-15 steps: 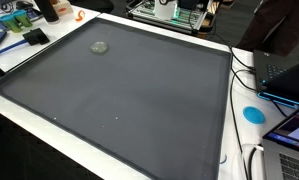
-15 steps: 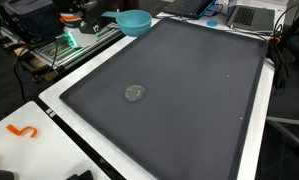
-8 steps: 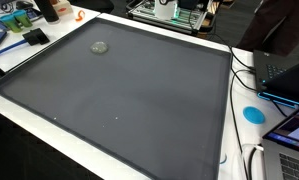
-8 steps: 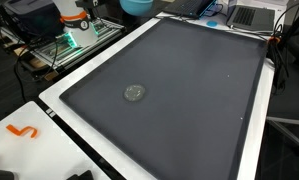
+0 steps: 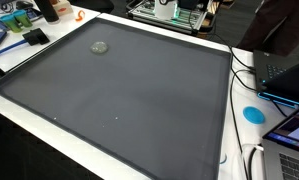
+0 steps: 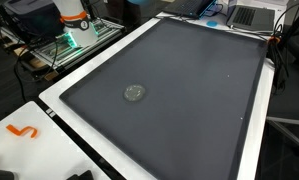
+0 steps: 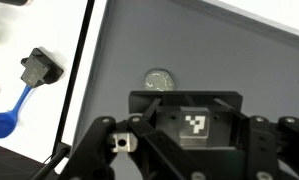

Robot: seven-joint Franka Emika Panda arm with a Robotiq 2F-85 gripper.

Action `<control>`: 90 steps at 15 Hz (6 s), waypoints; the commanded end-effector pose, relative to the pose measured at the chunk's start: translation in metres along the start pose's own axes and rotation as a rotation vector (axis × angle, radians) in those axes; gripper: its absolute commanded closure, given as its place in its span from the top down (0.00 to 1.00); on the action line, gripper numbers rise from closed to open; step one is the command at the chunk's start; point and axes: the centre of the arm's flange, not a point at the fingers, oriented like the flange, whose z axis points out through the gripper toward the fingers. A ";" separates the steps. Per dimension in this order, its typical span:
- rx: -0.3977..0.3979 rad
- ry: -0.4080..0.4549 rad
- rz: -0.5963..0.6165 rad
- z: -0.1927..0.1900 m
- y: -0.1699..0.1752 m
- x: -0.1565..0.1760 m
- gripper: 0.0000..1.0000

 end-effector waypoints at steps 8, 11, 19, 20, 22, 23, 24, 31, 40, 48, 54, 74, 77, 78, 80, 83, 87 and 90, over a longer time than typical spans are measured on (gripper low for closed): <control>0.026 -0.047 -0.025 0.025 0.014 0.006 0.28; 0.038 -0.091 -0.135 0.061 0.022 0.008 0.28; 0.064 -0.129 -0.330 0.165 0.040 0.016 0.28; 0.072 -0.118 -0.350 0.177 0.044 0.016 0.28; 0.091 -0.132 -0.369 0.195 0.051 0.015 0.28; 0.103 -0.135 -0.392 0.203 0.053 0.013 0.28; 0.120 -0.143 -0.412 0.213 0.056 0.012 0.28; 0.135 -0.111 -0.514 0.261 0.061 0.012 0.28; 0.118 -0.075 -0.509 0.297 0.069 0.016 0.28; 0.100 -0.161 -0.448 0.321 0.068 0.021 0.28; 0.059 -0.251 -0.481 0.325 0.066 0.021 0.28; 0.074 -0.341 -0.540 0.338 0.060 0.035 0.28; 0.097 -0.338 -0.556 0.340 0.052 0.043 0.28; 0.103 -0.338 -0.560 0.340 0.050 0.045 0.28; 0.104 -0.338 -0.563 0.339 0.049 0.047 0.28; 0.095 -0.346 -0.552 0.338 0.054 0.042 0.28; 0.085 -0.356 -0.525 0.341 0.064 0.031 0.28; 0.087 -0.357 -0.525 0.342 0.064 0.031 0.28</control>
